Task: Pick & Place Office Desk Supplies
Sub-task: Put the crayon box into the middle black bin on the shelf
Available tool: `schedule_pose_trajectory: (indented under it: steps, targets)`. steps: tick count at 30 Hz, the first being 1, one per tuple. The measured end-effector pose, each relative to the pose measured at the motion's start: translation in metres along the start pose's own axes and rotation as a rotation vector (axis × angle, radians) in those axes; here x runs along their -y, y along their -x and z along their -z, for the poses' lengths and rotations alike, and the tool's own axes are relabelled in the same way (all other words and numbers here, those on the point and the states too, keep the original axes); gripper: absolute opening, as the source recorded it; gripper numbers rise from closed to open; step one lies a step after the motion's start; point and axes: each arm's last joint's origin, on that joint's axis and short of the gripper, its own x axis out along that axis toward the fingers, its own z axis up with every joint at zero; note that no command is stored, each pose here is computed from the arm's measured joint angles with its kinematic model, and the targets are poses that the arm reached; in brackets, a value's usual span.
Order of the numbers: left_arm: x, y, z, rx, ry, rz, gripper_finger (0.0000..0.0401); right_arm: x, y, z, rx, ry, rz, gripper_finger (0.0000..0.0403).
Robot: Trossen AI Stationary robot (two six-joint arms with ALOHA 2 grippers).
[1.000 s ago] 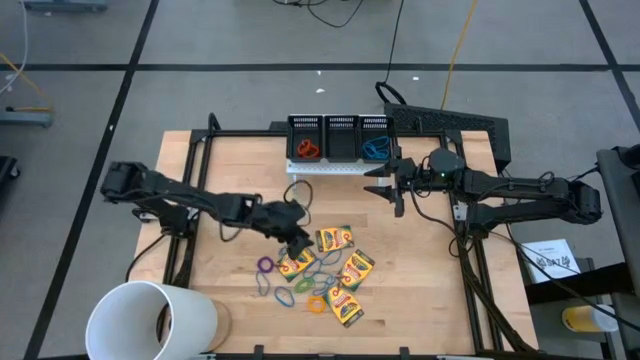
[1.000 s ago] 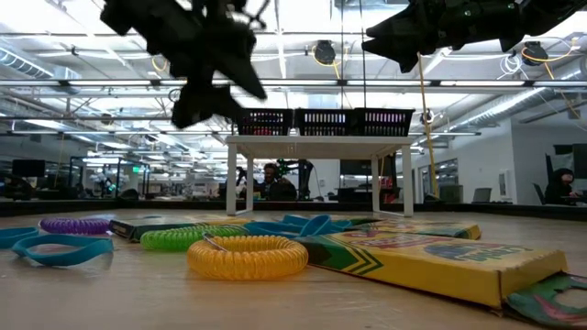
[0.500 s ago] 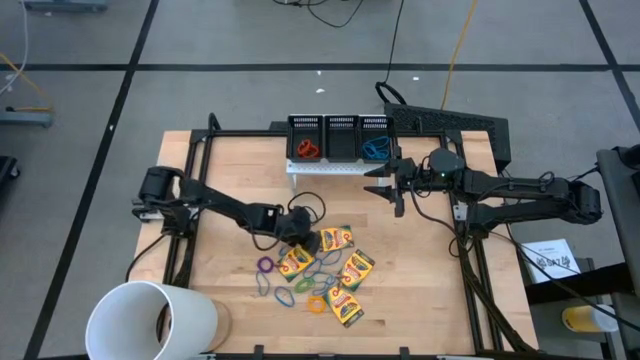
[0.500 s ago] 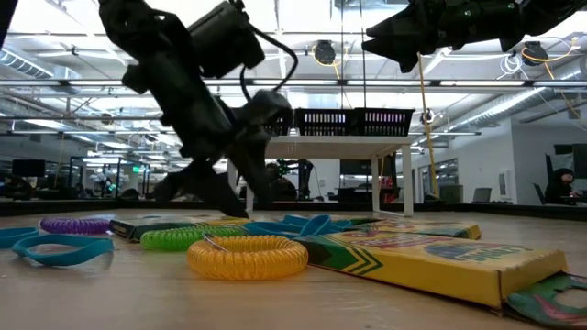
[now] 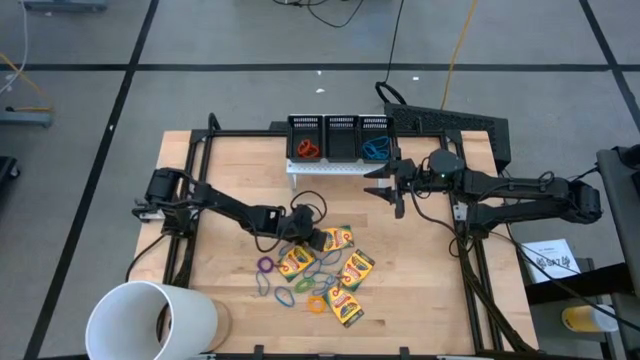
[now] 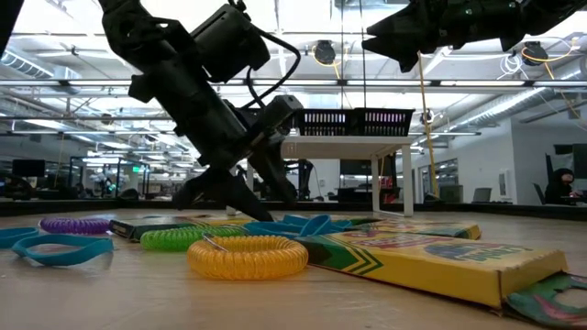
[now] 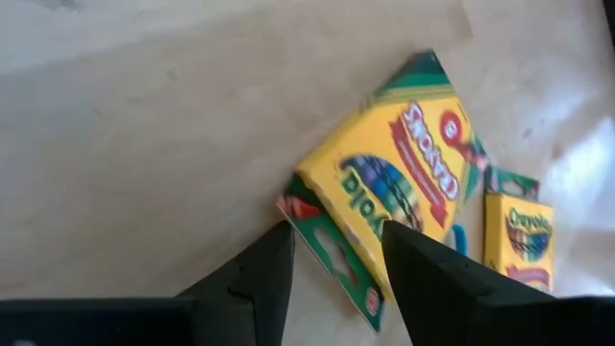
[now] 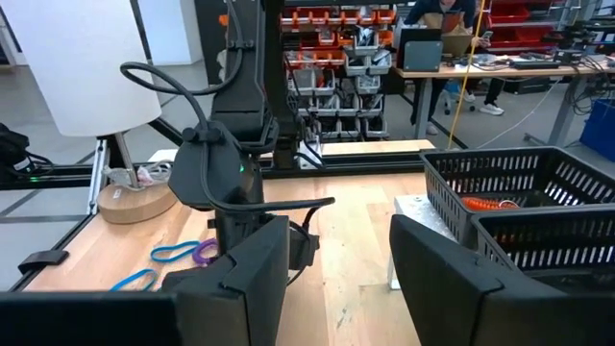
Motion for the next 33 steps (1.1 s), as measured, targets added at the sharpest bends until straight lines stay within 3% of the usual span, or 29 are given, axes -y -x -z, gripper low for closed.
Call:
schedule_pose_trajectory:
  steps: [14, 18, 24, 29, 33]
  targets:
    - [-0.0043, 0.0009, 0.0015, -0.015, -0.002, -0.051, 0.0164, 0.0000, 0.0000, 0.0000, 0.000, 0.011, 0.000, 0.0171]
    - [-0.0052, 0.0010, 0.0022, -0.039, -0.002, -0.054, 0.0118, 0.0000, 0.0000, 0.0000, 0.000, 0.011, 0.000, 0.0171]
    - [-0.0069, 0.0011, 0.0028, -0.047, -0.013, -0.070, 0.0017, 0.0000, 0.0000, 0.0000, 0.000, 0.015, 0.000, 0.0171]
    - [-0.0103, 0.0016, 0.0040, -0.045, -0.074, -0.113, 0.0012, 0.0000, 0.0000, 0.0001, -0.001, 0.015, 0.000, 0.0171]
    - [-0.0076, 0.0039, 0.0022, -0.053, -0.189, -0.085, 0.0004, 0.0000, 0.0000, 0.0000, 0.000, 0.015, 0.000, 0.0171]
